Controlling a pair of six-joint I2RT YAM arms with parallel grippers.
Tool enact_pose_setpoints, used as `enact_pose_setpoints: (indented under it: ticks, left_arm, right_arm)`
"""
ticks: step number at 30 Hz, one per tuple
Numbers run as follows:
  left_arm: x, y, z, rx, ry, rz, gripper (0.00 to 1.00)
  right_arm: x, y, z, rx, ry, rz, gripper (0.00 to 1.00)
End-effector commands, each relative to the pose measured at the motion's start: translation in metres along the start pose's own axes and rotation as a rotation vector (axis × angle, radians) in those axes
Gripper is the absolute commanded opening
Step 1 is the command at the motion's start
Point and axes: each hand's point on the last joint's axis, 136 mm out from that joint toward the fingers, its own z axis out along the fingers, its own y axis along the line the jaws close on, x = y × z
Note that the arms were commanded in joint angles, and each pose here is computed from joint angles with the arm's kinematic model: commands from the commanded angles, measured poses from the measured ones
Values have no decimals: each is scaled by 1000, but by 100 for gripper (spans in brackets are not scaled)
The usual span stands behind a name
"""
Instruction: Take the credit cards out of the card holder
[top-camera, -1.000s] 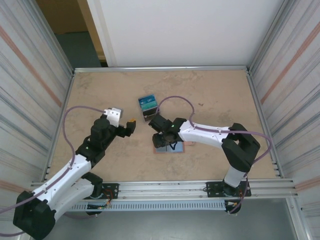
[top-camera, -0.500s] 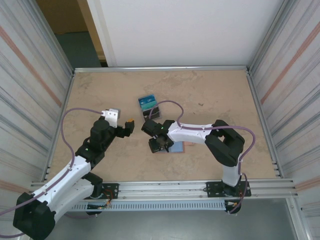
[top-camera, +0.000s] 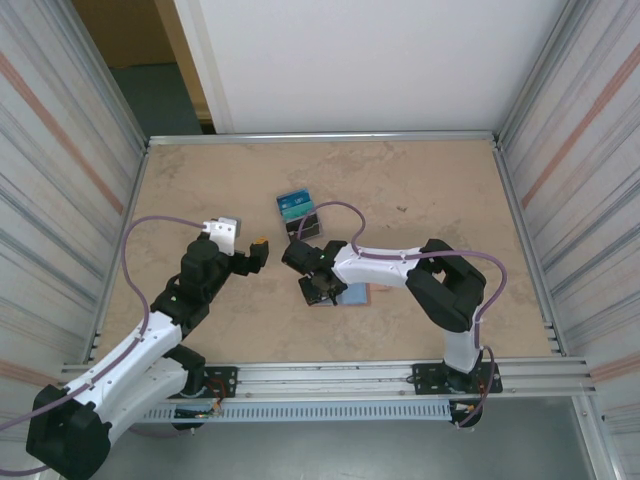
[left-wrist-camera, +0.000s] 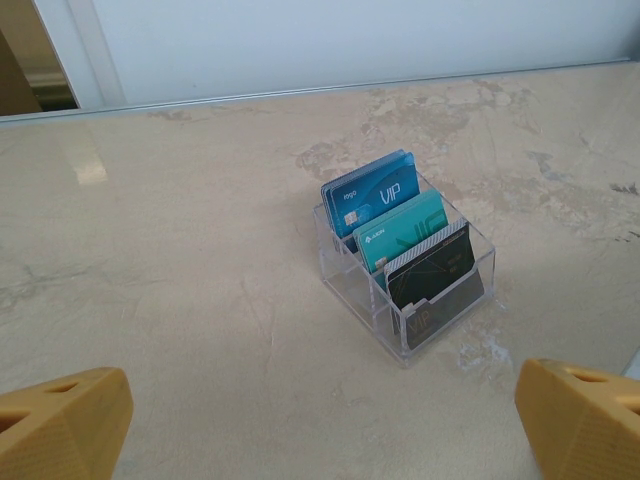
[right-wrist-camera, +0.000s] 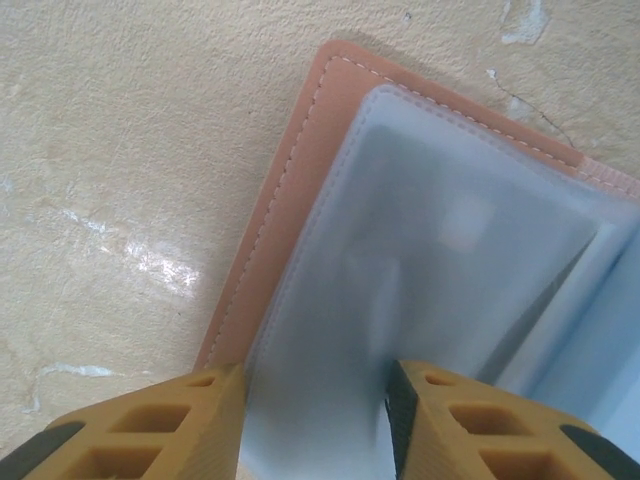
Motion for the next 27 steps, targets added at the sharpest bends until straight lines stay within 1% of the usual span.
enact_pose_setpoints:
  ticks: [1, 5, 8, 13, 16, 18, 20, 24, 27]
  left_arm:
    - [1, 4, 0, -13, -2, -14, 99]
    - [-1, 2, -2, -5, -6, -10, 99]
    - [-4, 2, -4, 0, -15, -11, 99]
    - [-8, 0, -7, 12, -22, -11, 99]
    - [-10, -1, -9, 18, -32, -11, 99]
    - [-14, -3, -11, 27, -46, -5, 99]
    - [-17, -5, -13, 29, -61, 2, 99]
    - [-24, -8, -19, 17, -98, 16, 99]
    - [-25, -9, -21, 3, -115, 28, 99]
  right_arm:
    - [8, -11, 4, 7, 34, 15, 38]
    - [6, -8, -4, -101, 28, 40, 36]
    - [3, -12, -8, -153, 22, 69, 31]
    - [3, -20, -12, -157, 14, 76, 24]
    - [2, -19, -15, -160, 6, 59, 18]
    - [1, -14, -17, -182, 2, 37, 14]
    - [3, -5, -20, -212, -2, 2, 13]
    - [6, 19, -30, -270, -22, -89, 12]
    - [8, 27, -35, -283, -27, -126, 12]
